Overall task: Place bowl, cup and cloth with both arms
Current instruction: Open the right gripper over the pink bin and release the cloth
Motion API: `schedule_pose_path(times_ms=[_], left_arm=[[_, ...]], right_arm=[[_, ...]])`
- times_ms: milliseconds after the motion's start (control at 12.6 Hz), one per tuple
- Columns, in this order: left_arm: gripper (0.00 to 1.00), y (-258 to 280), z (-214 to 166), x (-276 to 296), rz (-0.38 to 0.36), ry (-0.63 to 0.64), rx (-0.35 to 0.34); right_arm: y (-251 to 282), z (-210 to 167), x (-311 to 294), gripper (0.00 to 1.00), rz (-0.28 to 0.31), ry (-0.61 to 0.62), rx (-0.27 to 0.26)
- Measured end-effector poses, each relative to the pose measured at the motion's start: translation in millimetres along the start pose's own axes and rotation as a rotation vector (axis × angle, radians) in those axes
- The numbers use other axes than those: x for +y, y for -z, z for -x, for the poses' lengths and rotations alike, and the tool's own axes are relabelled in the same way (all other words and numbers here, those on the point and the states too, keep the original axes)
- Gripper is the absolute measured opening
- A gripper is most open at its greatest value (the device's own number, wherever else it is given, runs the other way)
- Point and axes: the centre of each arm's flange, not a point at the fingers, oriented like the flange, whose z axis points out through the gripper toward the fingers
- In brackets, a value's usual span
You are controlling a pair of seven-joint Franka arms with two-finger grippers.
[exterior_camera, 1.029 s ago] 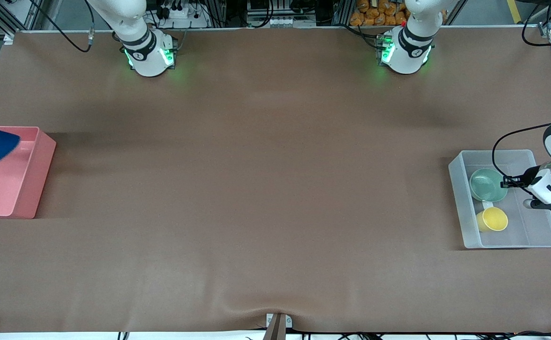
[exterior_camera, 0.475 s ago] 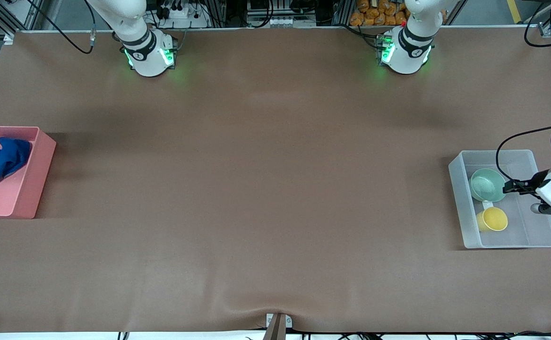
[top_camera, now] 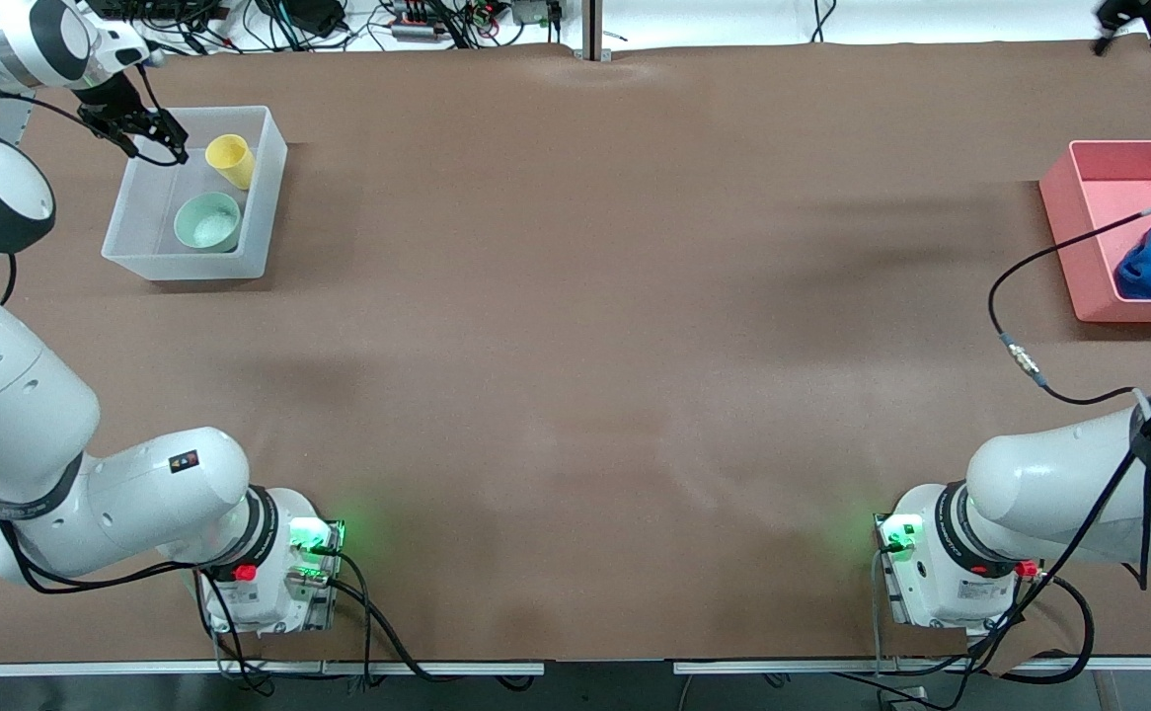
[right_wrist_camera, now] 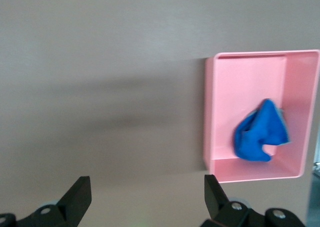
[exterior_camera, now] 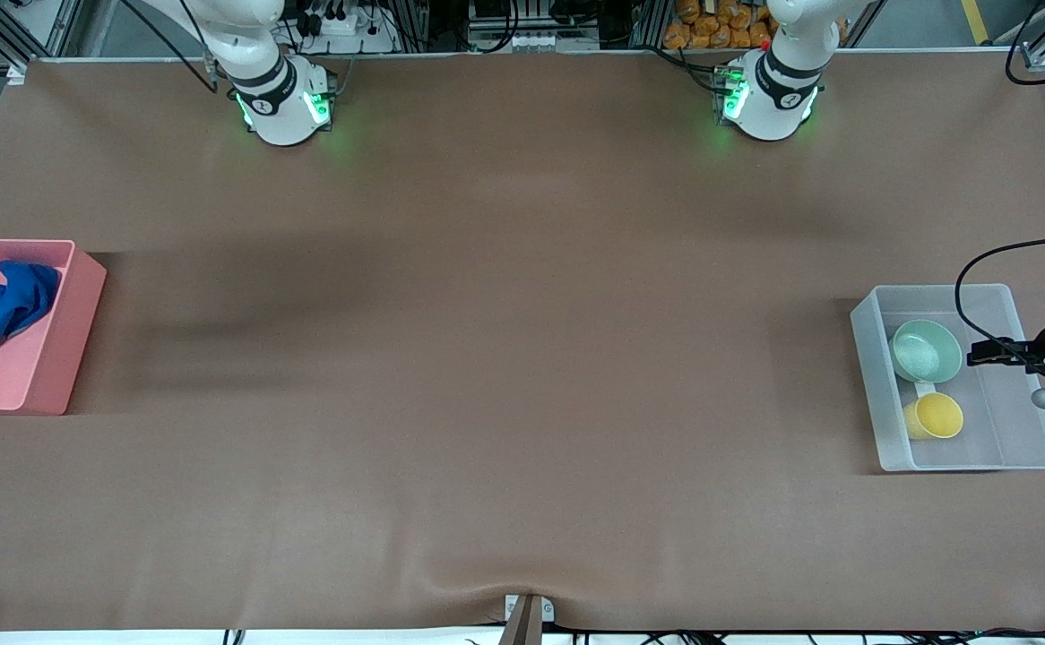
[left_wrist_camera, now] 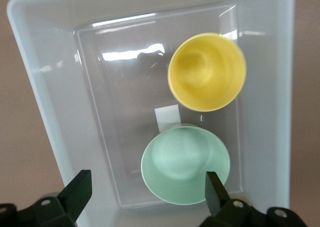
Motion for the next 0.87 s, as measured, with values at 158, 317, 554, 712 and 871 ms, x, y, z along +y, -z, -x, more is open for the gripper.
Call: schedule_pose_path(times_ms=[158, 317, 554, 712, 871], left_arm=[[1.00, 20.4, -12.9, 27.1, -0.016, 0.002, 0.027], [1.00, 38.9, -28.7, 70.0, -0.028, 0.052, 0.049], [1.00, 57.2, -42.1, 116.9, -0.063, 0.060, 0.067], [1.00, 71.5, -43.1, 127.6, -0.082, 0.060, 0.084], [1.00, 91.2, -40.8, 134.8, -0.061, 0.074, 0.115]], right_arm=[[20.5, 6.6, -64.5, 1.00, 0.006, -0.027, 0.013], [36.3, 18.2, -104.7, 1.00, 0.010, -0.052, 0.020], [51.9, 33.5, -116.5, 1.00, -0.056, -0.067, 0.027], [61.7, 43.2, -107.1, 1.00, -0.072, -0.081, 0.031], [72.0, 56.0, -96.8, 1.00, -0.075, -0.077, 0.026]])
